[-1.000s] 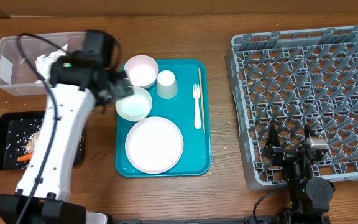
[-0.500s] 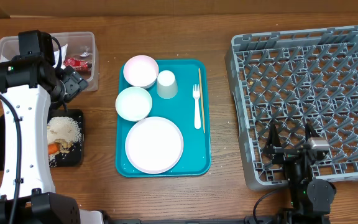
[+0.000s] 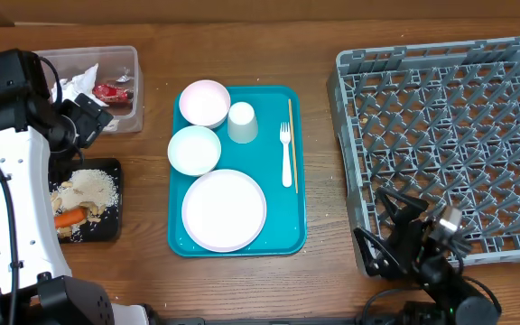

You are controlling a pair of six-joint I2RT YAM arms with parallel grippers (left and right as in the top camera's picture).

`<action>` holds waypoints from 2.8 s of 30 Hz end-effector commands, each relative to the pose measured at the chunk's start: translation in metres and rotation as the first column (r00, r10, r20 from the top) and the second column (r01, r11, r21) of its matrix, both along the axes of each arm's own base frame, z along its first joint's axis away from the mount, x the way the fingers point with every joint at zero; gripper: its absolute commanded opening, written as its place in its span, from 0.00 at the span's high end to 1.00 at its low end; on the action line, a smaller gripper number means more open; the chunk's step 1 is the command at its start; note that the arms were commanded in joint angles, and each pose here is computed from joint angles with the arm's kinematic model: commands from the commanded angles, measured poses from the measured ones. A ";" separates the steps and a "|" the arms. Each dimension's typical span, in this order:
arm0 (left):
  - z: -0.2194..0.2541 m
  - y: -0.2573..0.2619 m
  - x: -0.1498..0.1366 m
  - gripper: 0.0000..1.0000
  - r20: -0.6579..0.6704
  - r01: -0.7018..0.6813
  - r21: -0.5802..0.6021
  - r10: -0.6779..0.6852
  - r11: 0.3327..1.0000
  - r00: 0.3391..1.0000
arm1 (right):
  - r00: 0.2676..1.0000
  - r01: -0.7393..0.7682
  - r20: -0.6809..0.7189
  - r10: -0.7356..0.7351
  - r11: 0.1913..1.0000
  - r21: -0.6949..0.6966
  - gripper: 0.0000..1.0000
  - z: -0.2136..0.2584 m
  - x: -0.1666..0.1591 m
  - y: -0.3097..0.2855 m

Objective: Sort waste into correct bins and load items into the dishwasher rack
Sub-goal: 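Move the right gripper to the white plate and grasp its rim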

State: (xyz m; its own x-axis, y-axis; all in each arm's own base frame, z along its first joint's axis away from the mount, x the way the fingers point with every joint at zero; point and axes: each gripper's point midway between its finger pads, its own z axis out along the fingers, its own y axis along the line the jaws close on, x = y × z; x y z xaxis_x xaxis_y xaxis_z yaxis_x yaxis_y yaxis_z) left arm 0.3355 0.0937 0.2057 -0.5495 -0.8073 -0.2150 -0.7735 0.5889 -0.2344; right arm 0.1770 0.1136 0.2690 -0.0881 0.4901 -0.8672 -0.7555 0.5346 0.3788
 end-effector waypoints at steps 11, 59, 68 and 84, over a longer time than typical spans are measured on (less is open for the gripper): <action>0.008 0.017 0.000 0.00 0.024 -0.077 0.004 0.077 0.997 0.997 | 0.994 0.088 -0.066 -0.088 0.996 -0.003 0.00 0.074 -0.004 -0.009; 0.007 0.028 -0.003 0.00 0.012 -0.091 0.062 0.090 0.994 0.996 | 0.567 -0.500 -0.719 -0.402 0.526 -0.688 0.07 -0.237 0.120 0.173; 0.007 0.028 -0.003 0.00 0.009 -0.090 0.062 0.090 0.994 0.996 | 0.472 -0.496 -0.759 -0.448 0.577 -0.649 0.24 -0.252 0.114 0.170; 0.007 0.028 -0.004 0.00 0.008 -0.084 0.064 0.083 0.994 0.996 | 0.444 -0.522 -0.774 -0.452 0.571 -0.633 0.60 -0.262 0.099 0.169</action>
State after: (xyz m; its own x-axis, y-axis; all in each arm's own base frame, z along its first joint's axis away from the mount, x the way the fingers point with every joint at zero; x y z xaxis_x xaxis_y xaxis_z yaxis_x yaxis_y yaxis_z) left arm 0.3305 0.1171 0.2067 -0.4827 -0.8396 -0.2493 -0.8207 0.5330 -0.2060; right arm 0.2812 0.2824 0.0128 -0.9245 -0.2682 -0.2708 -0.3369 0.9072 0.2520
